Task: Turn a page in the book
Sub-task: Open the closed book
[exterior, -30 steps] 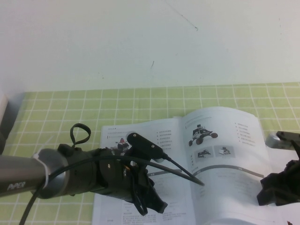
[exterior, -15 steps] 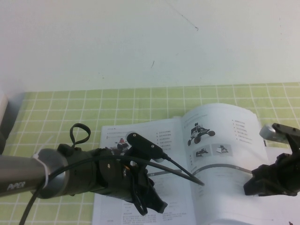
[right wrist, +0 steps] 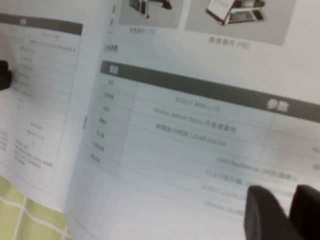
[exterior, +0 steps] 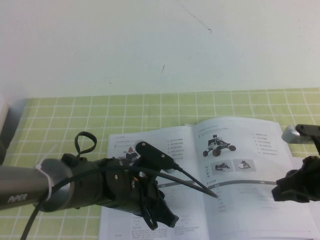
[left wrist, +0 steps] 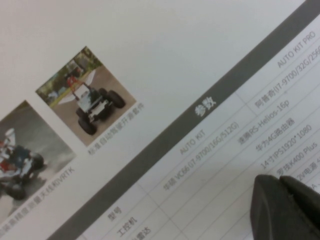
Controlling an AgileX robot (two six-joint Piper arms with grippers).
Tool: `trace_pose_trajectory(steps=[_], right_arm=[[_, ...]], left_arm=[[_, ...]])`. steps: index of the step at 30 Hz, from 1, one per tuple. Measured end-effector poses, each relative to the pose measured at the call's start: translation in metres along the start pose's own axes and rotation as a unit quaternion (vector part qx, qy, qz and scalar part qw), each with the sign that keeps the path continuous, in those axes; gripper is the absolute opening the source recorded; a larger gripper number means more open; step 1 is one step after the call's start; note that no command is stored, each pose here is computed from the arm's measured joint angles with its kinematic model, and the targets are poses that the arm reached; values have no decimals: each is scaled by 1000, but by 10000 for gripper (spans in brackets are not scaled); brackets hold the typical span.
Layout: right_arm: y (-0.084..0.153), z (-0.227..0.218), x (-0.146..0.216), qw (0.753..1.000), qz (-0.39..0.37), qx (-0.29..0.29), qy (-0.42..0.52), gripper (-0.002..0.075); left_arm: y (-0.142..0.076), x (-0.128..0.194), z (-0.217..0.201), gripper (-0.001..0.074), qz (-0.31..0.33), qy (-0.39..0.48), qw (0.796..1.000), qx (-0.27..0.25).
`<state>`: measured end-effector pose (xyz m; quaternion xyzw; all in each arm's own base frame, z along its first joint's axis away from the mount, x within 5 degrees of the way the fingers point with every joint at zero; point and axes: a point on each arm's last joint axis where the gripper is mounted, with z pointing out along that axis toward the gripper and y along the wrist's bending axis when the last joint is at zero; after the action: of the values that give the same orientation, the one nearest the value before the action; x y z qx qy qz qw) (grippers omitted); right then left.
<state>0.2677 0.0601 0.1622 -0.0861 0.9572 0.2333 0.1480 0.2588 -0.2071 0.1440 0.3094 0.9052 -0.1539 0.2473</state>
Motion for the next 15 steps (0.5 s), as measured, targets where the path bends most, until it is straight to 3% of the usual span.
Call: trace_pose_trajectory(steps=[3,5,9,15], right_arm=[[3,-22,3,999,-29,44,-2,48],[1,-32,8,996,-41,82,12,21],[-4,-35,24,984,-66,151,66,3],[2,-31,18,977,-108,180,40,-2]], left_arm=[[0,0,0,-4,0,0,1000,0],[0,0,1,-4,0,0,1000,-1],[0,0,1,-4,0,0,1000,-1],[0,0,1,-4,0,0,1000,-1]])
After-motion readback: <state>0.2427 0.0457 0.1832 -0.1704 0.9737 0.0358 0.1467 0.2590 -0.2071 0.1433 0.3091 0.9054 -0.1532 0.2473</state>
